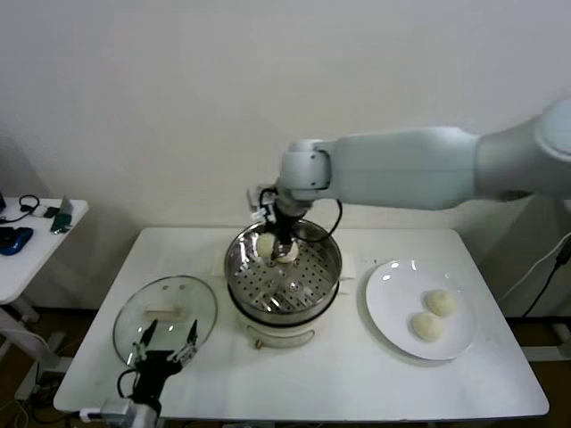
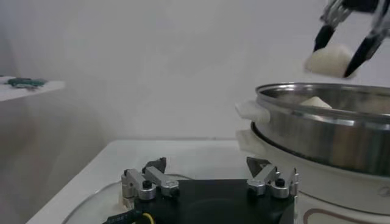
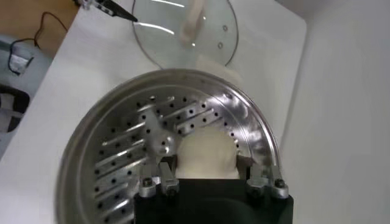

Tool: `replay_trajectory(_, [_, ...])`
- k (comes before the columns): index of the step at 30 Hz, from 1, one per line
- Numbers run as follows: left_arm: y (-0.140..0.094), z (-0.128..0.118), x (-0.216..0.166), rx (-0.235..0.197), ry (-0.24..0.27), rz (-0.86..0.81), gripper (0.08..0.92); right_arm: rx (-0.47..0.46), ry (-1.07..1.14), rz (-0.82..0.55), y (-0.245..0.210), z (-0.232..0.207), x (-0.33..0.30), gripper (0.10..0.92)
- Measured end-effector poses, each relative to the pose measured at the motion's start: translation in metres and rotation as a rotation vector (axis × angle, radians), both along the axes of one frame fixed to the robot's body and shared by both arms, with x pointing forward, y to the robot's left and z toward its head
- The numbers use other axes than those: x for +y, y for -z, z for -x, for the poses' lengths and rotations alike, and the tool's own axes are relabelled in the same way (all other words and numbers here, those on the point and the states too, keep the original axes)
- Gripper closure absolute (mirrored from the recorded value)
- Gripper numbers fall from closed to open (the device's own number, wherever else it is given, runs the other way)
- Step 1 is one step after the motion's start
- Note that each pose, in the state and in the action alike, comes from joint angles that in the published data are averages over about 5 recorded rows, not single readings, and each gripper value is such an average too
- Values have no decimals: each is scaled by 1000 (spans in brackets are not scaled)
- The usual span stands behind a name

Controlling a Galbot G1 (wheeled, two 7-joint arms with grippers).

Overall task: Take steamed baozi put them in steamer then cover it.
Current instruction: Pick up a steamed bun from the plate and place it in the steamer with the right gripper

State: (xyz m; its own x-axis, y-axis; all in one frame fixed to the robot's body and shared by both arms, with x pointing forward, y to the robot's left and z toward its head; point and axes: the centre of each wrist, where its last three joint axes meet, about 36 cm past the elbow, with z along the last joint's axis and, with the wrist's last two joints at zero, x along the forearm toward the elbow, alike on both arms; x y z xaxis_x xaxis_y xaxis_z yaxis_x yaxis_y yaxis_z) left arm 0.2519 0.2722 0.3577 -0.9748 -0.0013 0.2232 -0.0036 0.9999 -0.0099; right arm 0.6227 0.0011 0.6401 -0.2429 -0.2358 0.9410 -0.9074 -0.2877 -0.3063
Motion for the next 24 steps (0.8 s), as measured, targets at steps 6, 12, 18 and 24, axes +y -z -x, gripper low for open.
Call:
replay_trajectory(6, [2, 0, 1, 2, -2, 1, 177, 0, 5, 11, 32, -2, 17, 375])
replay_trajectory(12, [2, 0, 1, 2, -2, 3, 177, 7, 12, 11, 52, -1, 26, 369])
replay_trajectory(18, [3, 0, 0, 7, -4, 5, 177, 3, 8, 4, 55, -1, 28, 274])
replay_trajectory(24, [1, 0, -1, 6, -4, 6, 177, 18, -10, -18, 34, -4, 17, 202])
